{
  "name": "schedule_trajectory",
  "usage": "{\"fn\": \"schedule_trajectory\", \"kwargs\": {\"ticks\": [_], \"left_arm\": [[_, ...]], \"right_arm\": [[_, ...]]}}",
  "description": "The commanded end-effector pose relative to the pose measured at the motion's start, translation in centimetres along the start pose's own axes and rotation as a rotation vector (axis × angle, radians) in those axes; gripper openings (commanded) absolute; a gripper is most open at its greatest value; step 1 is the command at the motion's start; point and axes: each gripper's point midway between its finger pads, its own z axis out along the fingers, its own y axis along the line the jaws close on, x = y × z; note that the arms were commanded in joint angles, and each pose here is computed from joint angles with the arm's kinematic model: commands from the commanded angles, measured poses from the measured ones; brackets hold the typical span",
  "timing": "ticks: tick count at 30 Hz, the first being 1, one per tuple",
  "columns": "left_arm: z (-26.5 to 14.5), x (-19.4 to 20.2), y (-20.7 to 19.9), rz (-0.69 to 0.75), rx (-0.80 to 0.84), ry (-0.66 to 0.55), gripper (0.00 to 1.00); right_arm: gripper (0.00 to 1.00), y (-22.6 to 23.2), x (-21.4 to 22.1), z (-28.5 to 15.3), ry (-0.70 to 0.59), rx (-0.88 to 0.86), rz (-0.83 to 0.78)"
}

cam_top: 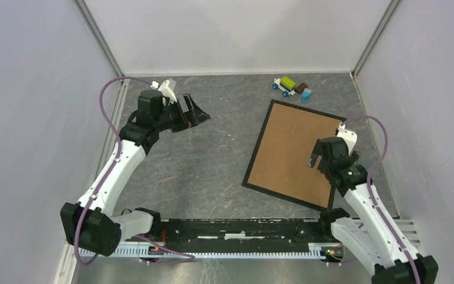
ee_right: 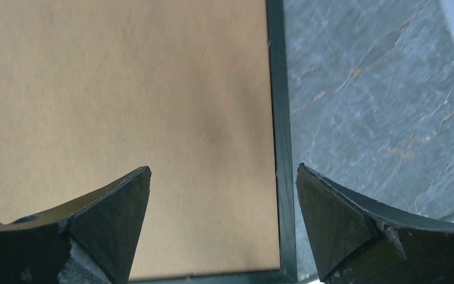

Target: Put the photo into the frame

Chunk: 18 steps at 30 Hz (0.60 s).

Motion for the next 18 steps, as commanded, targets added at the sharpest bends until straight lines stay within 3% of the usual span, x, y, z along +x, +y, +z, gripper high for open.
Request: {"fn": "schedule_trajectory", "kwargs": {"ticks": [1,5,9,12,18], "left_arm": [[0.5,0.5,-0.8,0.092,0.080,0.027,0.99],[1.0,1.6,-2.1,0.079,0.186,0.062,0.99],[1.9,2.7,-2.4,0.053,0.226,0.105,0.97],[3.0,4.3,-2.7,0.041,0.253,0.169,0.95],[5.2,8.7,-3.5,0.046,0.293,0.330,0.91]], "right_arm": [[0.98,-0.2,-4.4,3.1,-0.107,0.028,0.065],[0.98,-1.3,-3.5,7.2,0.029,-0.078,0.191],[0.97,-2.8,-3.4,9.6,0.056,-0.112,0.242],[0.90,-3.8,-2.7,11.1,0.080,-0.137,0.272],[0.88,-5.7,-1.1,12.5,0.130,-0.054,0.237]]}}
